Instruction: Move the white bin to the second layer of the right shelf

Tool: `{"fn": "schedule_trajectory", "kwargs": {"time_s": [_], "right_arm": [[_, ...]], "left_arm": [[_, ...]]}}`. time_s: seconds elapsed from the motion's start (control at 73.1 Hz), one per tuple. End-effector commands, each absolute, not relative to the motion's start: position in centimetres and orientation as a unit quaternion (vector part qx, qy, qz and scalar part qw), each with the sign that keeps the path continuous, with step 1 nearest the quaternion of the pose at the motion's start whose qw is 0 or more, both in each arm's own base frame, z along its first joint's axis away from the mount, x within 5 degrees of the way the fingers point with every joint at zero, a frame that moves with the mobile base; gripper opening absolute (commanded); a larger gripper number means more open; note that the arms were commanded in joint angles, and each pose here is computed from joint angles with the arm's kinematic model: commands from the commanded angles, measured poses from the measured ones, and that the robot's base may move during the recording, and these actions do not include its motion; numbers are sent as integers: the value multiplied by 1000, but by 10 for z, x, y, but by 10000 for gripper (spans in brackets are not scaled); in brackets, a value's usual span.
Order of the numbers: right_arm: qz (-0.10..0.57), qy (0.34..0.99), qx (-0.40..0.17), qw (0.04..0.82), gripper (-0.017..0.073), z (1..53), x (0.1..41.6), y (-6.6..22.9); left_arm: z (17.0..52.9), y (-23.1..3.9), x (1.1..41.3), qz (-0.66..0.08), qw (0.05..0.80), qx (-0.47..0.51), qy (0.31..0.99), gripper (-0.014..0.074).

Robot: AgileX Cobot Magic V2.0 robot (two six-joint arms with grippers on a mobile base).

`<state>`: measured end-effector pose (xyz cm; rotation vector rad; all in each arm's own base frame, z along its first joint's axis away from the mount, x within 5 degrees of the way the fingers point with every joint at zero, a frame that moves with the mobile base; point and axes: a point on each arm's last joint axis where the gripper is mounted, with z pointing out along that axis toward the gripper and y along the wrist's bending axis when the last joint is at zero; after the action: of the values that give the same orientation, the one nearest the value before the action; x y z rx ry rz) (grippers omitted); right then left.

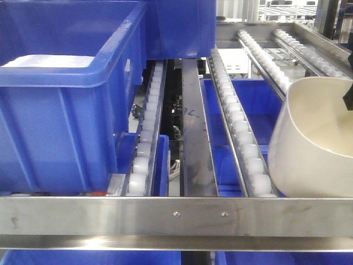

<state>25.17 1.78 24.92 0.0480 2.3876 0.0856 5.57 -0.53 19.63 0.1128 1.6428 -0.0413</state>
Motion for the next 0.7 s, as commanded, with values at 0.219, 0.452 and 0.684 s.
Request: {"fn": "schedule_trajectory", "kwargs": {"time_s": [0.219, 0.452, 0.684], "right_arm": [[36, 911, 18, 411, 606, 276, 244, 16], [38, 897, 18, 439, 606, 296, 227, 15], [39, 876, 15, 481, 566, 319, 193, 13]], "left_arm": [[192, -6, 56, -22, 702, 50, 710, 85], [192, -6, 56, -22, 702, 50, 710, 85], [192, -6, 56, -22, 702, 50, 710, 85]]}}
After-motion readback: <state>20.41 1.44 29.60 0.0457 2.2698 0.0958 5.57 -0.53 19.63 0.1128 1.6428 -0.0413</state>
